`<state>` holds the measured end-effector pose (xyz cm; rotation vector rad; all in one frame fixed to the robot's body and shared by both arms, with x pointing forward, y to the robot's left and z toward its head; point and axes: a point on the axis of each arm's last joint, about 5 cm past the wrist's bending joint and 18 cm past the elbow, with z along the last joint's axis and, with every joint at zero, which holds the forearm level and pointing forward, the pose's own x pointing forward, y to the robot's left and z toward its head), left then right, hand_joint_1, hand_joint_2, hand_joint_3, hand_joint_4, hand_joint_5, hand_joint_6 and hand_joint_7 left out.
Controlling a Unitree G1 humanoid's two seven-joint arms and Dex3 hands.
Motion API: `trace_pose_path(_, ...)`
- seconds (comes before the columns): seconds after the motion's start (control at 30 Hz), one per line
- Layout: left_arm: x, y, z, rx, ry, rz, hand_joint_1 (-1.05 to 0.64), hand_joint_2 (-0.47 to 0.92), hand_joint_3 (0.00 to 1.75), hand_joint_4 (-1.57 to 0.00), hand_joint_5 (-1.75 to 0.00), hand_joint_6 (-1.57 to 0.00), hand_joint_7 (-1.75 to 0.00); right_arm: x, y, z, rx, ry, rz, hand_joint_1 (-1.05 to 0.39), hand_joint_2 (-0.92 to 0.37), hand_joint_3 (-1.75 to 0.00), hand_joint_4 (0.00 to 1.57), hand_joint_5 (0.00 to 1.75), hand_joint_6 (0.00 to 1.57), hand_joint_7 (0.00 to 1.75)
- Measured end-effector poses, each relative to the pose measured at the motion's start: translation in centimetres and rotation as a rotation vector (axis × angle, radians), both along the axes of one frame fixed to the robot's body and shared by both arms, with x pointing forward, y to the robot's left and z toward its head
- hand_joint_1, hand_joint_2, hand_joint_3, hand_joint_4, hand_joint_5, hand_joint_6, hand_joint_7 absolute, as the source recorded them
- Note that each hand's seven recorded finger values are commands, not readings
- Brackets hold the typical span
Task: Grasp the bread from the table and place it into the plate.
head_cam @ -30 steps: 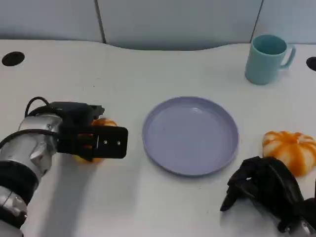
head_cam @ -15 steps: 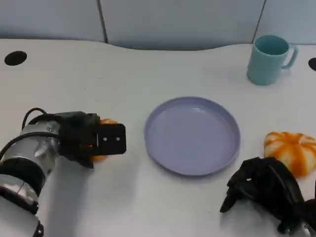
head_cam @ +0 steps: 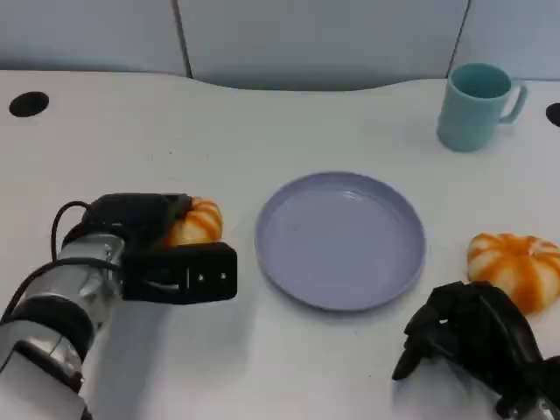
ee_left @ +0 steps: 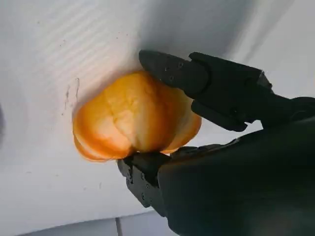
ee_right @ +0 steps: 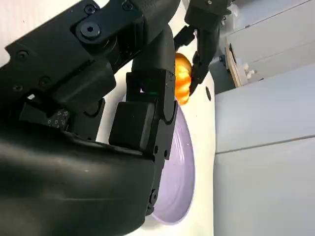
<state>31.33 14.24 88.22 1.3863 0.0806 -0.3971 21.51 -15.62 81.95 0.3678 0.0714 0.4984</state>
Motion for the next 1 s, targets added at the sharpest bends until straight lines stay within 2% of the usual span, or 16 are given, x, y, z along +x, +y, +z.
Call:
trace_pose_path(0.07,-0.3,0.2,-0.4,-0.025,-0.048,-0.001,-0.24,0.92,0.19,-0.72,-0.93,-0.83,-0.17,-0.1,0.0,-0.02,-0.001,0.001,-0.004,-1.05,-0.64,0.00,1.57,0.53,1.57,0.39)
trace_pose_path(0.1,-0.4,0.3,-0.5,-0.031,-0.058,-0.001,-0.24,0.92,0.27,-0.80,-1.03,-0.93,-0.23,-0.1,0.0,-0.04,-0.001,0.002,-0.005,-1.05,-0.64,0.00,1.57,0.53,1.57,0.39)
trace_pose_path(0.13,-0.5,0.3,-0.6,-0.034,-0.063,-0.002,-0.24,0.91,0.44,-0.84,-1.38,-0.85,-0.92,-0.1,0.0,-0.04,-0.001,0.002,-0.004,-1.05,-0.64,0.00,1.57,0.53,1.57,0.39)
trace_pose_path(0.17,-0.6,0.4,-0.7,-0.044,-0.084,-0.003,-0.24,0.90,0.52,-0.87,-1.56,-0.77,-1.32,-0.1,0.0,-0.02,-0.001,0.001,-0.003,-1.05,-0.63,0.00,1.57,0.53,1.57,0.39)
trace_pose_path(0.2,-0.8,0.6,-1.0,-0.056,-0.111,-0.006,-0.23,0.90,0.58,-0.86,-1.67,-0.69,-1.57,-0.1,0.0,-0.01,-0.001,0.001,-0.003,-1.05,-0.63,0.00,1.57,0.53,1.57,0.39)
trace_pose_path(0.23,-1.1,0.8,-1.3,-0.072,-0.140,-0.007,-0.23,0.90,0.60,-0.85,-1.71,-0.66,-1.66,-0.1,0.0,-0.01,-0.001,0.002,-0.003,-1.05,-0.64,0.00,1.57,0.53,1.57,0.39)
trace_pose_path(0.3,-1.6,1.0,-1.9,-0.103,-0.184,-0.009,-0.22,0.90,0.63,-0.85,-1.74,-0.64,-1.73,-0.1,-0.1,-0.02,-0.003,0.003,-0.004,-1.05,-0.64,0.00,1.57,0.53,1.57,0.39)
trace_pose_path(0.43,-1.8,1.1,-2.1,-0.114,-0.199,-0.008,-0.22,0.90,0.64,-0.84,-1.75,-0.63,-1.75,-0.1,-0.1,-0.02,-0.004,0.002,-0.003,-1.05,-0.64,0.00,1.57,0.52,1.57,0.39)
trace_pose_path(0.5,-1.9,1.2,-2.2,-0.122,-0.215,-0.008,-0.15,0.68,0.95,-0.83,-1.75,-0.62,-1.75,-0.1,-0.1,-0.02,-0.004,0.002,-0.003,-1.05,-0.64,0.00,1.57,0.53,1.57,0.39)
trace_pose_path(0.57,-1.8,1.3,-1.9,-0.170,-0.278,-0.015,-0.14,0.60,1.06,-0.83,-1.75,-0.62,-1.75,-0.1,-0.1,-0.02,-0.004,0.003,-0.003,-1.05,-0.65,-0.01,1.57,0.53,1.57,0.38)
trace_pose_path(0.73,-0.9,1.7,-0.3,-0.253,-0.407,-0.023,-0.13,0.54,1.09,-0.84,-1.75,-0.64,-1.75,-0.1,-0.1,-0.03,-0.004,0.003,-0.003,-1.05,-0.64,0.00,1.57,0.53,1.57,0.37)
trace_pose_path(0.9,-0.7,1.6,0.0,-0.264,-0.419,-0.035,-0.14,0.54,1.10,-0.85,-1.75,-0.65,-1.75,-0.1,-0.1,-0.03,-0.004,0.003,-0.003,-1.05,-0.64,0.00,1.57,0.54,1.57,0.38)
trace_pose_path(1.0,-0.4,1.0,0.7,-0.307,-0.449,-0.095,-0.15,0.56,1.08,-0.87,-1.75,-0.67,-1.75,-0.1,-0.1,-0.03,-0.004,0.004,-0.004,-1.05,-0.63,0.00,1.57,0.54,1.57,0.39)
